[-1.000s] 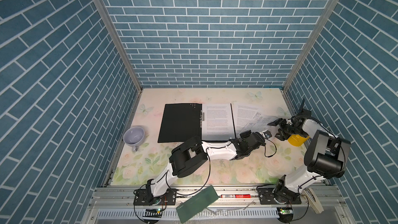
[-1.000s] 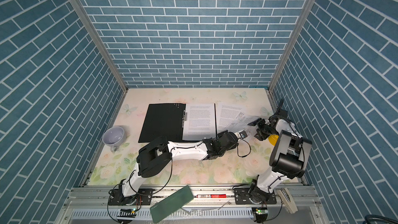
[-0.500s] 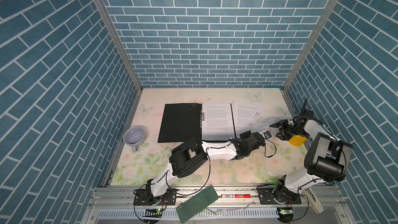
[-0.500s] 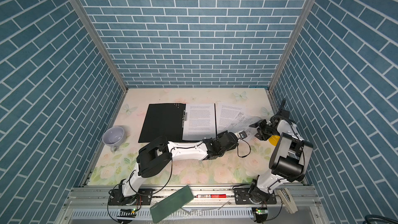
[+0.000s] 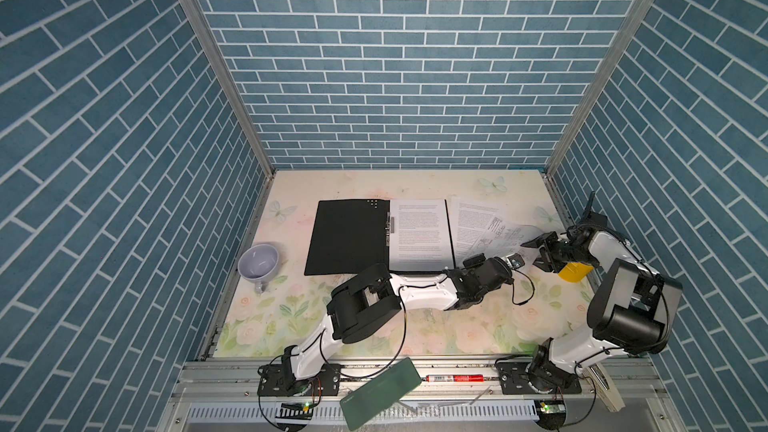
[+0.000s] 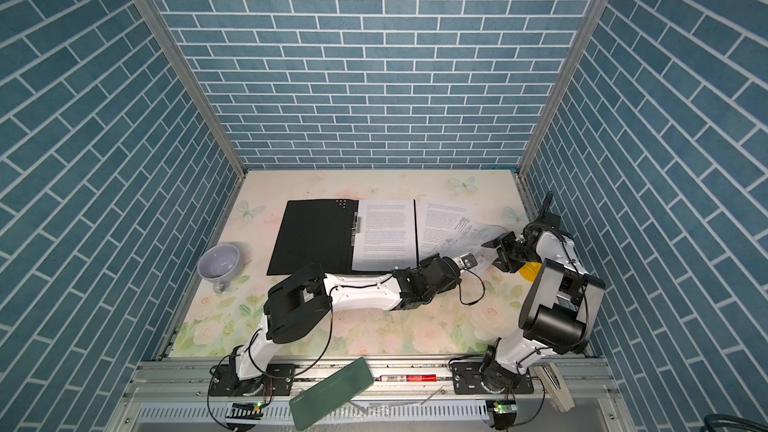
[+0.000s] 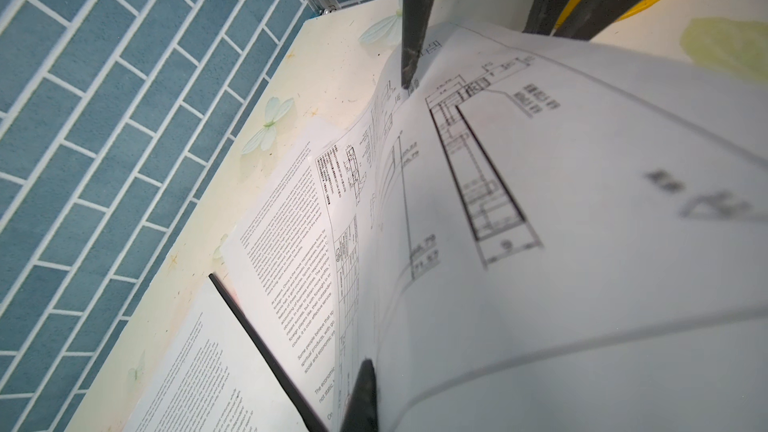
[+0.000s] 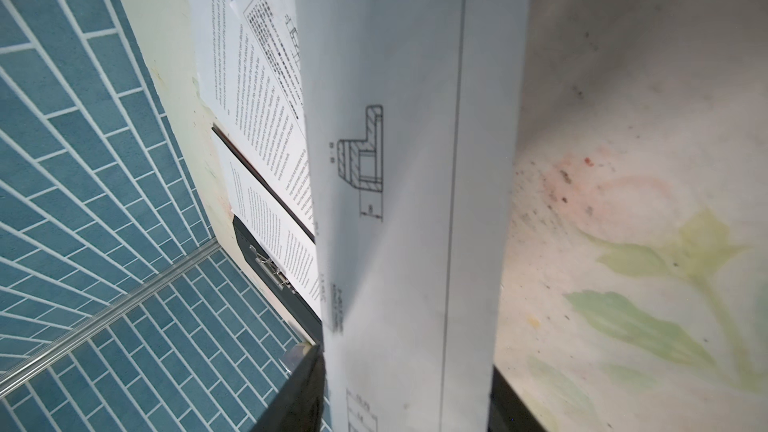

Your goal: Put the files into the folder

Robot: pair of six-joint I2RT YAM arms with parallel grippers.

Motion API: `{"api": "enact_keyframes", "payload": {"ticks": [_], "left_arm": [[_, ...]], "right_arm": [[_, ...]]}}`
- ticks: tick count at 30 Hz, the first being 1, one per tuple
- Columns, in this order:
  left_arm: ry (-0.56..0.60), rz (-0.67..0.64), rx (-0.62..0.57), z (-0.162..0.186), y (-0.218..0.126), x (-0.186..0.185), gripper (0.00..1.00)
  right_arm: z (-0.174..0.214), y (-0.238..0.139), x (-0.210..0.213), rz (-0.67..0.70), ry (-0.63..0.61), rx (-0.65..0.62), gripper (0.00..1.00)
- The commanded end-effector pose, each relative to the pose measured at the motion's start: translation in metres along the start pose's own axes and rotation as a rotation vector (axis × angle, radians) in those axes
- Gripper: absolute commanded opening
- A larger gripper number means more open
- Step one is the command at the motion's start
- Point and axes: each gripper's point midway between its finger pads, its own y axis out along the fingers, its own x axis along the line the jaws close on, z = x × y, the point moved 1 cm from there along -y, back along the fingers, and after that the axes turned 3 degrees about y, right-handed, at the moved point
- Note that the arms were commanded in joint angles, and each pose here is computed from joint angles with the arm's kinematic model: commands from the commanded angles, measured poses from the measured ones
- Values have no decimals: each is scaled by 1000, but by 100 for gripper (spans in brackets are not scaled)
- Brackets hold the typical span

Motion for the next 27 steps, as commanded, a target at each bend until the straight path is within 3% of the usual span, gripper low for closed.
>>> {"api": "enact_keyframes", "payload": {"ticks": [1,12,27], "left_arm": [[3,12,36,11,0,-8,7],[-9,20,44,13,0,-10,7],[-30,33,-12,-2,-4,-15,7]], "right_arm": [[-2,-17,16,-17,-23,-35,54],[-1,-23,20,-15,-25,-43,51],[-2,-21,20,-25,-6,-45,26]]}}
